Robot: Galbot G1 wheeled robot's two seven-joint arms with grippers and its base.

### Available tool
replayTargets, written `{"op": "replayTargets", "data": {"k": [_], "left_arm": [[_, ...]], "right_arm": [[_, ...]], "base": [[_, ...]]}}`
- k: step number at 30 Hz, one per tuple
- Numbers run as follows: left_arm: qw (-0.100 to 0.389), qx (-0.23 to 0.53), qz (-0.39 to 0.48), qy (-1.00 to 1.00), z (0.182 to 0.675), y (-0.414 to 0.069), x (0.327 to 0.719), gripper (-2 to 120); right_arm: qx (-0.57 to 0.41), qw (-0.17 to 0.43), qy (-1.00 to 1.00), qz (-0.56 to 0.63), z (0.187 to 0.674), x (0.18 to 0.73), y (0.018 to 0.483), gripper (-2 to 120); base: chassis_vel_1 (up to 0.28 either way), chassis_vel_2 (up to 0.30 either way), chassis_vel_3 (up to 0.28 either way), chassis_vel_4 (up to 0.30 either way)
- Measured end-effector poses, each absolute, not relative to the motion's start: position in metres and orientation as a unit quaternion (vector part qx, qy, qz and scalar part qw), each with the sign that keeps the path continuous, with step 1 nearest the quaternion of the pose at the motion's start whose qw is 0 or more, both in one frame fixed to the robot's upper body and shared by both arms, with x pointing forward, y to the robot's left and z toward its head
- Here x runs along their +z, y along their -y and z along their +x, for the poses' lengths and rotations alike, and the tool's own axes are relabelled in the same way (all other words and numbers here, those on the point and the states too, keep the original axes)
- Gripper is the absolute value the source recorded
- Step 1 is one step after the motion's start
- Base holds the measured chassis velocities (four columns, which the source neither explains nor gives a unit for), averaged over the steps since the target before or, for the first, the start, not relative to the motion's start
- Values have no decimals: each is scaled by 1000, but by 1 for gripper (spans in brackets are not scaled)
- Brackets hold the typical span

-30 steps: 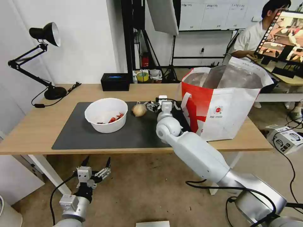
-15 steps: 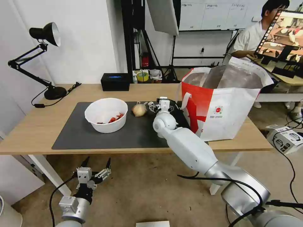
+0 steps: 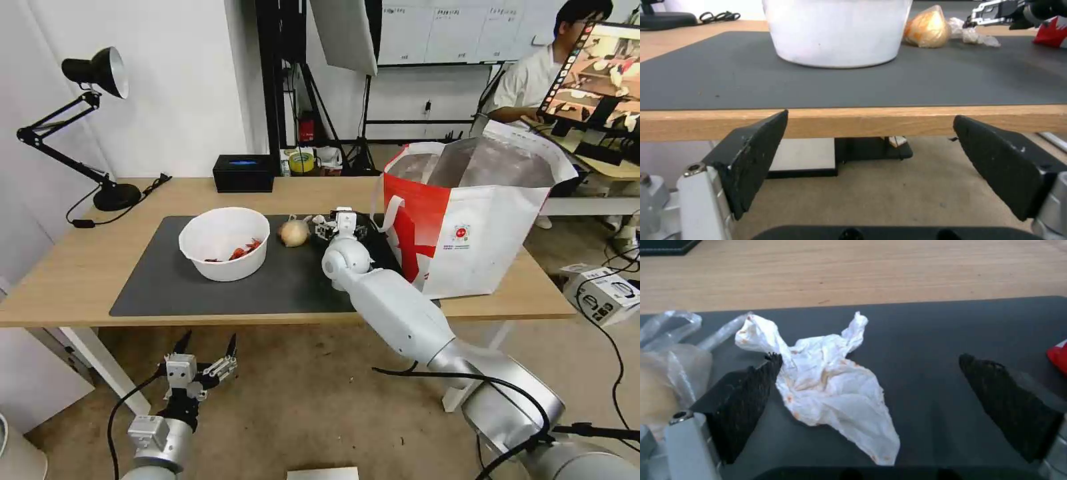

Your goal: Pick up the trash from the table and place it into the takeout bag.

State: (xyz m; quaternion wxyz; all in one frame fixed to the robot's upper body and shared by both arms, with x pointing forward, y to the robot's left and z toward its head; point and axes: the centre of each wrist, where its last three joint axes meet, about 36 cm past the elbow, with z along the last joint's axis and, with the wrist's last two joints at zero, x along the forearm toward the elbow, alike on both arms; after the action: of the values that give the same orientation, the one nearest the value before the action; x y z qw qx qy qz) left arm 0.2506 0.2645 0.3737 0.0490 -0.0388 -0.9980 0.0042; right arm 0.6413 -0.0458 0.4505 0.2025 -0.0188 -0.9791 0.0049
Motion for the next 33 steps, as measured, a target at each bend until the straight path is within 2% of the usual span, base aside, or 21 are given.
{"op": "replayTargets", "data": {"k": [19, 23, 26, 27, 33], "left_arm": [[47, 4, -39, 998, 248, -263, 376, 100], [46, 4, -39, 998, 248, -263, 377, 100], [46, 3, -39, 998, 246, -263, 379, 100], [46, 3, -39, 998, 246, -263, 379, 100], [45, 4, -39, 998, 245, -262, 380, 100]], "right_arm": [[7, 222, 975, -8, 644, 450, 50, 98], [6, 224, 974, -7, 644, 449, 50, 89], [6, 225, 974, -6, 644, 450, 50, 73], [6, 225, 974, -6, 644, 450, 50, 73], [2, 225, 974, -2, 642, 453, 49, 48]], "base": [[0, 0, 0, 0], [0, 0, 0, 0], [0, 0, 0, 0], [0, 0, 0, 0], [0, 0, 0, 0]]}}
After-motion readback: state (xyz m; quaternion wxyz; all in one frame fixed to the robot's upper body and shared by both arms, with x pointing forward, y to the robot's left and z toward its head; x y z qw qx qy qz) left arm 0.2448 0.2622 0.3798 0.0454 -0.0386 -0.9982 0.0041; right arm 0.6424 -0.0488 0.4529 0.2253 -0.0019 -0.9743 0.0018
